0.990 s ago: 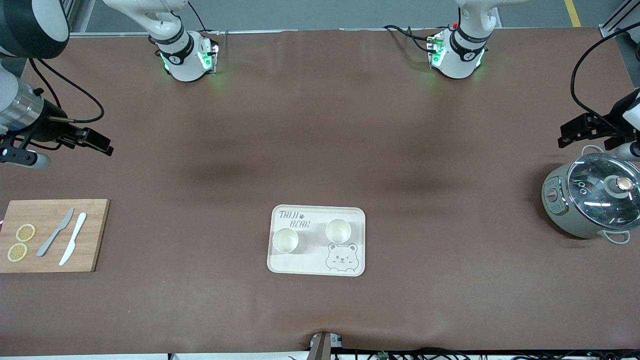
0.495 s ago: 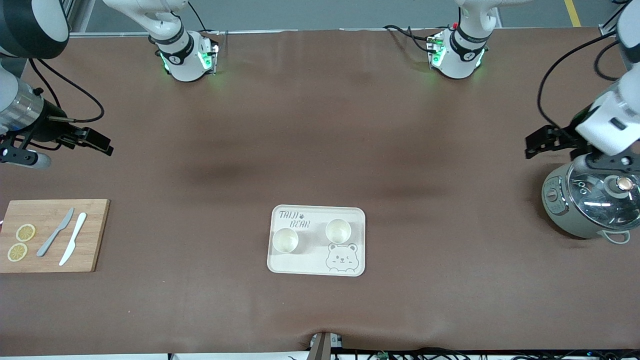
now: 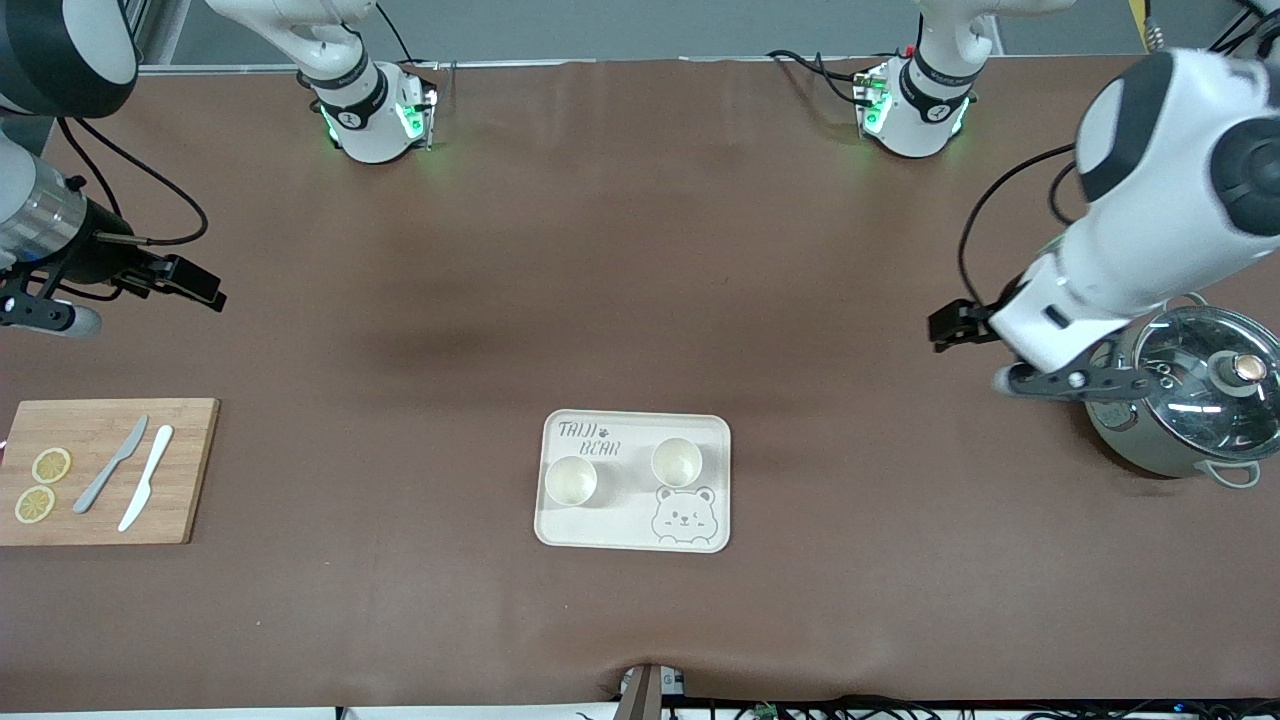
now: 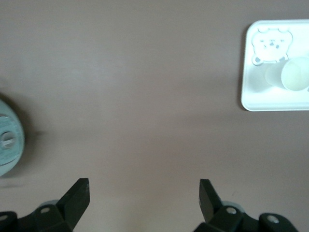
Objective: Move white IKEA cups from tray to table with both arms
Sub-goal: 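Move the left gripper from the pot over the white cup on the tray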
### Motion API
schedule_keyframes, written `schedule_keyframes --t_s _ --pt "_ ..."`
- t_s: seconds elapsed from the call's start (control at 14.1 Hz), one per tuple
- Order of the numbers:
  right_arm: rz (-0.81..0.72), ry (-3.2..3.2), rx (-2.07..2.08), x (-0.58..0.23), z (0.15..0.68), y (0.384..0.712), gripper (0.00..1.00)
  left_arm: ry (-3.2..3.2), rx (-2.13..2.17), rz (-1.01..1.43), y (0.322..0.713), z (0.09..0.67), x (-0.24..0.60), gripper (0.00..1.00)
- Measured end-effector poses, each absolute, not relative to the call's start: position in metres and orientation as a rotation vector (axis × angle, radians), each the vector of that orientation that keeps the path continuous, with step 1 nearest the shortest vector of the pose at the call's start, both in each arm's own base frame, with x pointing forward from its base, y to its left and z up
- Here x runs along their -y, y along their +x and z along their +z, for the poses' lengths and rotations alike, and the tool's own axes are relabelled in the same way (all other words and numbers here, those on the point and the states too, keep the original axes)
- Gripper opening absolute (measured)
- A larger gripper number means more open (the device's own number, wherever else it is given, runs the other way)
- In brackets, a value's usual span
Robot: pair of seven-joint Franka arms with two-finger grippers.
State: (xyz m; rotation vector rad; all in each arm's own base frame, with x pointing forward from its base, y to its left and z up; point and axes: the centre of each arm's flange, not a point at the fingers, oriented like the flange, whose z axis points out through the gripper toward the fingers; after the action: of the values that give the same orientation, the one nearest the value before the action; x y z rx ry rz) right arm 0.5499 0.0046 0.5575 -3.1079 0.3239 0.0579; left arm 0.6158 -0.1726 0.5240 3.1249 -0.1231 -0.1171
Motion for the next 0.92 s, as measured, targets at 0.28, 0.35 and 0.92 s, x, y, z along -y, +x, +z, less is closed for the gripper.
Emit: schedule_keyframes --t_s 0.28,0.35,0.92 --pt "0.056 -3.108 -0.324 -0.004 0.558 0.550 1.00 3.106 0.062 -0.051 0.632 0.483 0.238 1.00" --pt "0.054 -3.108 -0.324 -0.004 0.558 0.550 1.00 3.100 0.057 -0.035 0.634 0.472 0.255 1.00" --pt "0.047 -3.108 -0.320 -0.005 0.557 0.551 1.00 3.107 0.071 0.072 0.647 0.372 0.356 1.00"
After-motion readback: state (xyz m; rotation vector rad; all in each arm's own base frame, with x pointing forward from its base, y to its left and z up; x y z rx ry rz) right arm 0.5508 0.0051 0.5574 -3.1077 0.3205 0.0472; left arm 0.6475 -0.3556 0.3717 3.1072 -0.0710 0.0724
